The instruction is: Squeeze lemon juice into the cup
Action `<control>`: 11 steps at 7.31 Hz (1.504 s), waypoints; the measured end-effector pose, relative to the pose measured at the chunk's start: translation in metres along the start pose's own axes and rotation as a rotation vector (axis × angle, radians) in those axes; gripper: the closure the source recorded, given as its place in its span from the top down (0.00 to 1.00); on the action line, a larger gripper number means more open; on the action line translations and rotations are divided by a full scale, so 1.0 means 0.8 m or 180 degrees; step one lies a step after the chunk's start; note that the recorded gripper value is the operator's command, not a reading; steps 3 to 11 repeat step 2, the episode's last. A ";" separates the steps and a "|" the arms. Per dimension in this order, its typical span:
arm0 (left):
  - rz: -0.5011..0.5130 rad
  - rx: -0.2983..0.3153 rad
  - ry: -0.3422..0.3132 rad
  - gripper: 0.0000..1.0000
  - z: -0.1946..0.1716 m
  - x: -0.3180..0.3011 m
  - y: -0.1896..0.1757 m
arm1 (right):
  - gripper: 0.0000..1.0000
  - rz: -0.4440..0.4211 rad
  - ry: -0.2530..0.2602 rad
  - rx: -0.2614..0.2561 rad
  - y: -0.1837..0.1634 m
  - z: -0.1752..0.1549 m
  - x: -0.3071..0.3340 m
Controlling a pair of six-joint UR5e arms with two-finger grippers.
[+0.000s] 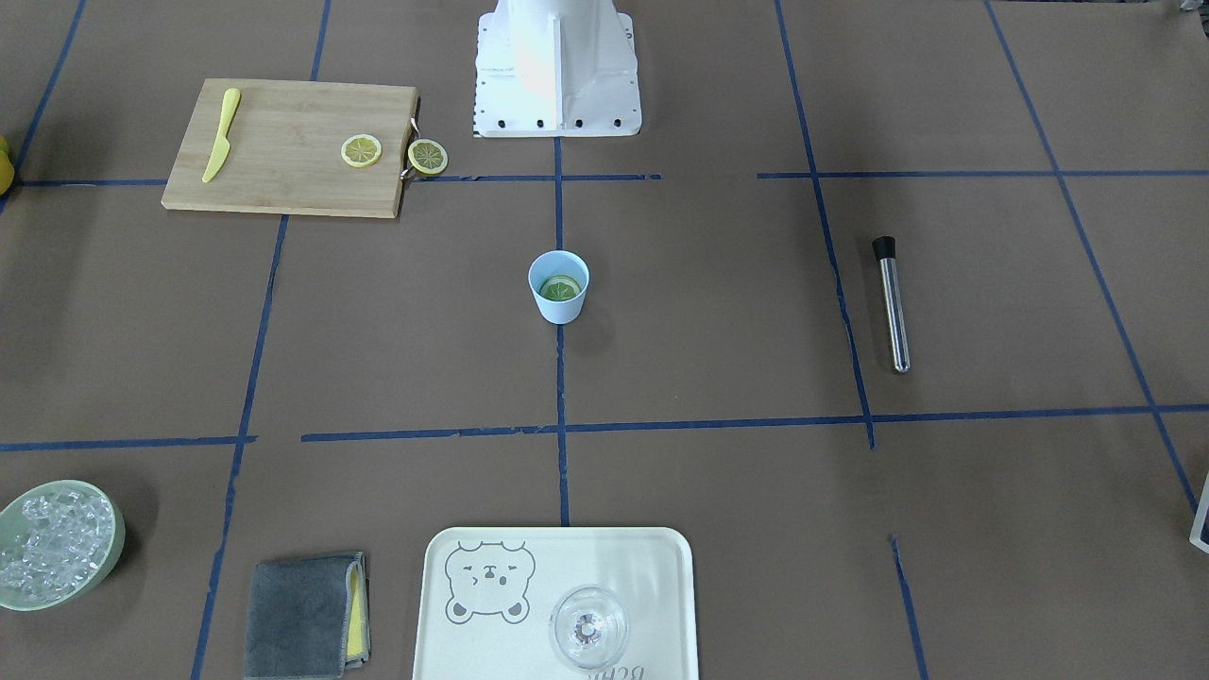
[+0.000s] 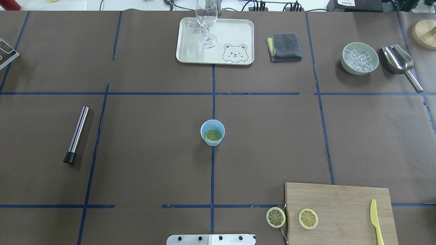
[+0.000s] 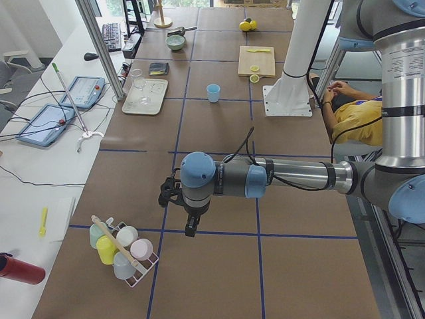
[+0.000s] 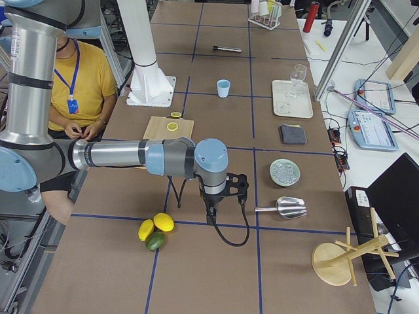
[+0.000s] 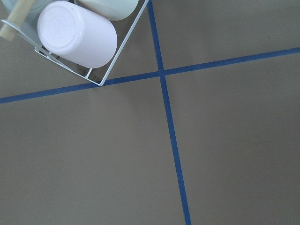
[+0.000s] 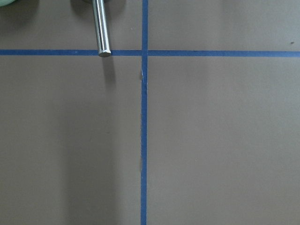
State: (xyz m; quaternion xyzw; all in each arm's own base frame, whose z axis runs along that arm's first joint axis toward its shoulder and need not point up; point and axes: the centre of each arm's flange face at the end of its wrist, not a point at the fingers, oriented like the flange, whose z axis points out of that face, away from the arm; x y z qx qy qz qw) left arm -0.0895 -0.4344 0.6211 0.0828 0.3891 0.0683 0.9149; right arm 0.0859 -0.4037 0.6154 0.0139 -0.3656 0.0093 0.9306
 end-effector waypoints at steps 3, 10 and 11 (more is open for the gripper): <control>0.0032 0.0030 -0.0006 1.00 -0.004 0.004 -0.002 | 1.00 -0.0037 -0.0054 -0.0032 -0.002 0.006 -0.008; 0.0032 0.0030 -0.0006 1.00 -0.004 0.004 -0.002 | 1.00 -0.0037 -0.0054 -0.0032 -0.002 0.006 -0.008; 0.0032 0.0030 -0.0006 1.00 -0.004 0.004 -0.002 | 1.00 -0.0037 -0.0054 -0.0032 -0.002 0.006 -0.008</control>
